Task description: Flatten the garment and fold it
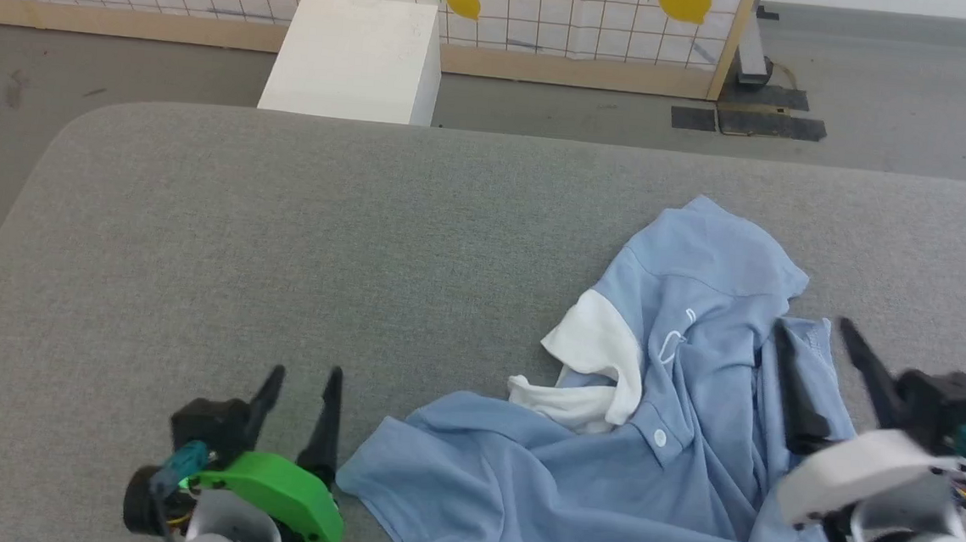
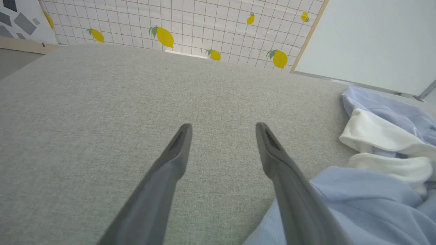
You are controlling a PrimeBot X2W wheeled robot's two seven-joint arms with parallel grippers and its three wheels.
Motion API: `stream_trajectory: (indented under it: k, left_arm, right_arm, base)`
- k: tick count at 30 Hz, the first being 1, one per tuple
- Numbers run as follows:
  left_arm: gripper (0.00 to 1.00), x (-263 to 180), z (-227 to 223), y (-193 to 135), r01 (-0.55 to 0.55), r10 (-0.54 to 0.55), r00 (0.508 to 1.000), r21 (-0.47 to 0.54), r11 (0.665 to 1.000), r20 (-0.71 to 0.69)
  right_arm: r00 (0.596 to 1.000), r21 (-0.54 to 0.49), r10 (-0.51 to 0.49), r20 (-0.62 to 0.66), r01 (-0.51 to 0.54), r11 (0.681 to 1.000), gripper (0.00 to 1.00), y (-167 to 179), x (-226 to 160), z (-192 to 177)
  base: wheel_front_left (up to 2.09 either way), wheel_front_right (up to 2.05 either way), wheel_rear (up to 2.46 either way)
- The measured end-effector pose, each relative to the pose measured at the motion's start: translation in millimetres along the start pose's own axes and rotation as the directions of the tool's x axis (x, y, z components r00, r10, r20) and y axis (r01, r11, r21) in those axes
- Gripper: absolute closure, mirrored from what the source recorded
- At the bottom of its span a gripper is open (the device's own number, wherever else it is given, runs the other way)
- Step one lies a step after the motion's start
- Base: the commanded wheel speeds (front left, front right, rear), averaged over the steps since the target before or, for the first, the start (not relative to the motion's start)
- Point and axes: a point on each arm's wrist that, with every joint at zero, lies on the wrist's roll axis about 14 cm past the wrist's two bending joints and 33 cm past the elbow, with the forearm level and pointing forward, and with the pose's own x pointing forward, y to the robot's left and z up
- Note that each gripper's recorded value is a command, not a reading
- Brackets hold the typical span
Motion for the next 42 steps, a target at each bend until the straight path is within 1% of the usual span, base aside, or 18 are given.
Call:
stream_trajectory:
  k: [2, 4, 8, 10, 13, 18, 21, 22, 23, 24, 25, 28, 31, 33, 35, 37, 41, 42]
  left_arm:
    - [0.0, -0.6, -16.9, -7.2, 0.03, -0.03, 0.996, 0.003, 1.0, -0.086]
    - [0.0, -2.2, -32.4, -13.5, 0.056, -0.054, 0.984, 0.008, 0.998, -0.169]
    - [0.0, -8.8, -61.4, -21.8, 0.082, -0.08, 0.94, -0.009, 0.997, -0.331]
    - [0.0, -14.2, -76.0, -23.6, 0.081, -0.082, 0.906, -0.018, 0.997, -0.415]
    - [0.0, -19.3, -87.1, -23.3, 0.063, -0.067, 0.865, -0.024, 0.998, -0.497]
    - [0.0, -25.1, -94.5, -26.0, 0.062, -0.065, 0.805, -0.025, 0.998, -0.59]
    - [0.0, -31.0, -99.6, -30.8, 0.072, -0.081, 0.757, -0.039, 0.997, -0.649]
    - [0.64, -32.7, -99.6, -31.7, 0.074, -0.082, 0.745, -0.04, 0.996, -0.662]
    - [0.86, -33.7, -98.3, -31.9, 0.072, -0.082, 0.743, -0.043, 0.996, -0.664]
    - [1.0, -34.5, -97.3, -31.6, 0.069, -0.08, 0.746, -0.043, 0.997, -0.661]
    - [1.0, -35.6, -96.4, -29.5, 0.063, -0.074, 0.749, -0.04, 0.997, -0.658]
    - [1.0, -33.9, -88.9, -17.5, 0.026, -0.03, 0.786, -0.015, 1.0, -0.618]
    - [1.0, -24.8, -66.6, 10.0, -0.086, 0.08, 0.863, 0.01, 0.996, -0.498]
    - [1.0, -20.2, -44.3, 35.1, -0.178, 0.172, 0.906, 0.021, 0.984, -0.387]
    - [1.0, -20.8, -30.2, 54.3, -0.24, 0.237, 0.919, 0.031, 0.97, -0.314]
    - [1.0, -23.5, -20.7, 72.7, -0.287, 0.289, 0.92, 0.046, 0.957, -0.265]
    - [1.0, -24.0, -16.0, 89.4, -0.334, 0.338, 0.911, 0.057, 0.941, -0.234]
    - [1.0, -22.5, -15.2, 91.2, -0.339, 0.343, 0.911, 0.057, 0.939, -0.23]
  right_arm:
    - [0.998, -0.005, -0.06, -0.002, 0.06, 0.998, 0.0, -19.8, -6.4, -4.1]
    - [0.995, 0.001, -0.095, -0.015, 0.095, 0.995, 0.0, -31.2, -12.0, -10.0]
    - [0.989, 0.016, -0.147, -0.023, 0.148, 0.989, 0.0, -48.0, -20.0, -14.8]
    - [0.986, 0.021, -0.163, -0.024, 0.164, 0.986, 0.0, -53.0, -22.9, -16.1]
    - [0.984, 0.029, -0.178, -0.027, 0.178, 0.984, 0.0, -57.4, -26.3, -17.6]
    - [0.981, 0.041, -0.188, -0.041, 0.189, 0.981, 0.0, -60.6, -28.7, -22.8]
    - [0.982, 0.051, -0.183, -0.049, 0.185, 0.981, 0.0, -59.0, -28.1, -25.8]
    - [0.982, 0.052, -0.183, -0.05, 0.185, 0.981, 0.0, -59.0, -28.0, -26.1]
    - [0.982, 0.052, -0.182, -0.051, 0.185, 0.981, 0.0, -58.9, -27.7, -26.4]
    - [0.982, 0.051, -0.181, -0.052, 0.184, 0.982, 0.0, -58.5, -27.3, -26.7]
    - [0.982, 0.05, -0.179, -0.053, 0.182, 0.982, 0.0, -58.1, -26.7, -27.1]
    - [0.984, 0.042, -0.168, -0.062, 0.171, 0.984, 0.0, -54.7, -23.7, -28.9]
    - [0.987, 0.018, -0.15, -0.064, 0.152, 0.988, 0.0, -49.5, -16.9, -27.5]
    - [0.989, -0.003, -0.135, -0.06, 0.135, 0.991, 0.0, -45.3, -8.2, -23.9]
    - [0.992, -0.012, -0.116, -0.05, 0.116, 0.993, 0.0, -40.0, 4.1, -18.8]
    - [0.994, -0.028, -0.097, -0.051, 0.096, 0.995, 0.0, -34.7, 20.8, -15.3]
    - [0.996, 0.0, -0.062, -0.068, 0.062, 0.998, 0.0, -26.6, 59.8, -11.7]
    - [0.995, -0.007, -0.054, -0.082, 0.054, 0.999, 0.0, -26.0, 68.7, -12.4]
  base:
    - [0.0, 0.0, 0.0]
    - [0.0, 0.0, 0.0]
    - [0.0, 0.0, 0.0]
    - [0.0, 0.0, 0.0]
    - [0.0, 0.0, 0.0]
    - [0.0, 0.0, 0.0]
    - [0.0, 0.0, 0.0]
    - [0.0, 0.0, 0.0]
    - [0.0, 0.0, 0.0]
    - [0.0, 0.0, 0.0]
    - [0.0, 0.0, 0.0]
    - [0.0, 0.0, 0.0]
    - [0.0, 0.0, 0.0]
    - [0.0, 0.0, 0.0]
    - [0.0, 0.0, 0.0]
    - [0.0, 0.0, 0.0]
    - [0.0, 0.0, 0.0]
    - [0.0, 0.0, 0.0]
